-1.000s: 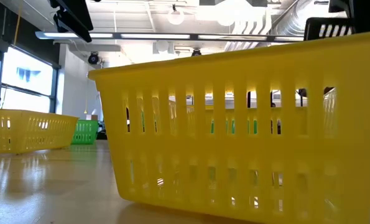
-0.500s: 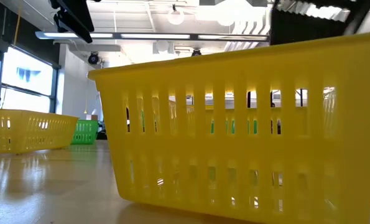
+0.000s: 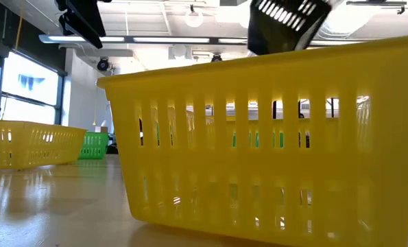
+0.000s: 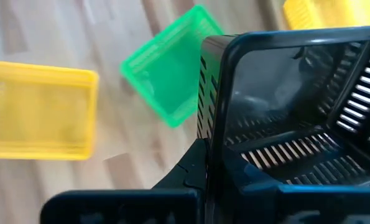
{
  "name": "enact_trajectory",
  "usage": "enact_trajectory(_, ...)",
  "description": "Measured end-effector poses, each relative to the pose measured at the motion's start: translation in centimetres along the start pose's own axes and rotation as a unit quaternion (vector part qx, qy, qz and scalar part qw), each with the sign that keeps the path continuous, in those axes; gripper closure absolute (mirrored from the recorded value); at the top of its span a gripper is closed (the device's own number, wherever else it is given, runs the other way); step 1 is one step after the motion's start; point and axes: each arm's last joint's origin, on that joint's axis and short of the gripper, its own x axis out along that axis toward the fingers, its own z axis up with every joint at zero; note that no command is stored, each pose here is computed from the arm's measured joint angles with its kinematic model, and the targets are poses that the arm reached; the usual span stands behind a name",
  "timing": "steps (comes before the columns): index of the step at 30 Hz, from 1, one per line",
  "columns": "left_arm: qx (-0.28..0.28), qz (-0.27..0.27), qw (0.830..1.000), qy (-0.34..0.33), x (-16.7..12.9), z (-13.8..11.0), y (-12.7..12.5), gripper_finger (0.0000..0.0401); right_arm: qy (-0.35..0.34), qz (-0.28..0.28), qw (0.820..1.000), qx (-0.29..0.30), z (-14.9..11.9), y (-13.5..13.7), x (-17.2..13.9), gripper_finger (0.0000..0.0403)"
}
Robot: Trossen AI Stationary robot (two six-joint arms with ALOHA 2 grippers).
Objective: Stack baskets on shelf by color
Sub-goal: Put the middle right black bin on the shelf
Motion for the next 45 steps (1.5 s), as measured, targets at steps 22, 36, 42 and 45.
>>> enact_trajectory(22, 0.0, 0.015, 1.0, -0.008, 0.0, 0.0, 0.1, 0.0206, 0.052, -0.028, 0.99, -0.13, 3.8, -8.9, 3.5, 0.0403)
enact_trajectory(36, -0.002, 0.015, 1.0, -0.008, 0.0, 0.0, 0.1, 0.0206, 0.137, -0.038, 0.979, -0.147, 4.9, -11.7, 8.1, 0.0403)
enact_trajectory(42, -0.002, 0.015, 1.0, -0.008, 0.0, 0.0, 0.1, 0.0206, 0.18, -0.043, 0.973, -0.14, 5.2, -13.2, 10.3, 0.0403)
enact_trajectory(45, -0.002, 0.015, 1.0, -0.008, 0.0, 0.0, 0.1, 0.0206, 0.199, -0.045, 0.97, -0.131, 5.4, -14.3, 11.5, 0.0403)
